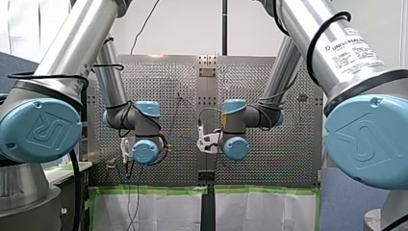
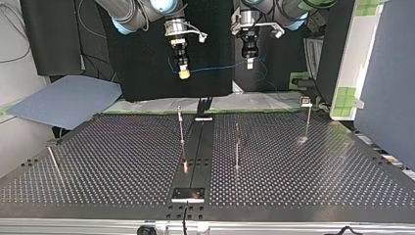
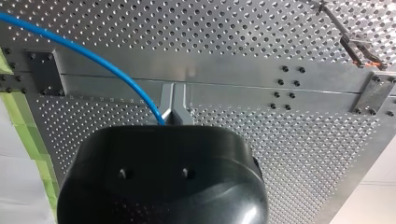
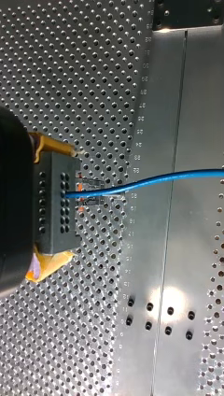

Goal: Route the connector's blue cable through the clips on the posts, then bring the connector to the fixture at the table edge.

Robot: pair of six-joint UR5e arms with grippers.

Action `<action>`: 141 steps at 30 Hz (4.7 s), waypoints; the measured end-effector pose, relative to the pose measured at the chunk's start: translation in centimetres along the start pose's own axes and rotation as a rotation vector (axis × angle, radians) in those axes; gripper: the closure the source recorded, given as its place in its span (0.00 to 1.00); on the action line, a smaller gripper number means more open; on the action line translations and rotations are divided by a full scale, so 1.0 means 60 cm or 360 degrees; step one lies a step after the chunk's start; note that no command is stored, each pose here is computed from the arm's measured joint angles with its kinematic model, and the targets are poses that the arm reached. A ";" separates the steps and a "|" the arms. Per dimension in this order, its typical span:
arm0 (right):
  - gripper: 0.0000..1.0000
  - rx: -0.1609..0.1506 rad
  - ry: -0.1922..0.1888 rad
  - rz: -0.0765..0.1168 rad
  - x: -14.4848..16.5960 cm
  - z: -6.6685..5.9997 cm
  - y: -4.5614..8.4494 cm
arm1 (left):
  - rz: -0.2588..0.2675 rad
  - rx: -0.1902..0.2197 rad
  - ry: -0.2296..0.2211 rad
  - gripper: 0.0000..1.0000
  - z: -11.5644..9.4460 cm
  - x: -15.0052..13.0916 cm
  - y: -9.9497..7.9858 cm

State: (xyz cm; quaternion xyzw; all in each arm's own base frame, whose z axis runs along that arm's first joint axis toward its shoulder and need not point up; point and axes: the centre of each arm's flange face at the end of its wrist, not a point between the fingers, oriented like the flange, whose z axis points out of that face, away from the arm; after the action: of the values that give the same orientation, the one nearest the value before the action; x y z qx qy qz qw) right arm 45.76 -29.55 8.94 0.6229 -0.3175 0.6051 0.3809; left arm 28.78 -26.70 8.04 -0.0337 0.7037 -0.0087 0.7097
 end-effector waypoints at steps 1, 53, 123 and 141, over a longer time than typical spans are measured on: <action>1.00 0.0000 0.0000 0.0000 0.000 0.000 0.000 | 0.0000 0.0000 0.0000 1.00 0.000 0.000 0.000; 1.00 0.0000 0.0000 0.0000 0.000 0.000 0.000 | 0.0000 0.0000 0.0000 1.00 0.000 0.000 0.000; 1.00 -0.0010 -0.0304 -0.0044 -0.130 -0.051 0.022 | 0.0028 0.0036 -0.0012 1.00 0.019 -0.032 -0.012; 1.00 0.0099 -0.0276 0.0181 -0.008 -0.030 0.028 | -0.0037 -0.0004 -0.0069 1.00 0.044 -0.129 -0.012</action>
State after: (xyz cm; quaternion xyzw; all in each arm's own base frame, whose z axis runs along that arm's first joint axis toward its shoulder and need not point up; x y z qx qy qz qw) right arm 43.39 -28.90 8.57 0.6653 -0.3651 0.5792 0.2976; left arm 31.37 -26.88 15.83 -0.0431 0.6876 -0.0153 0.7246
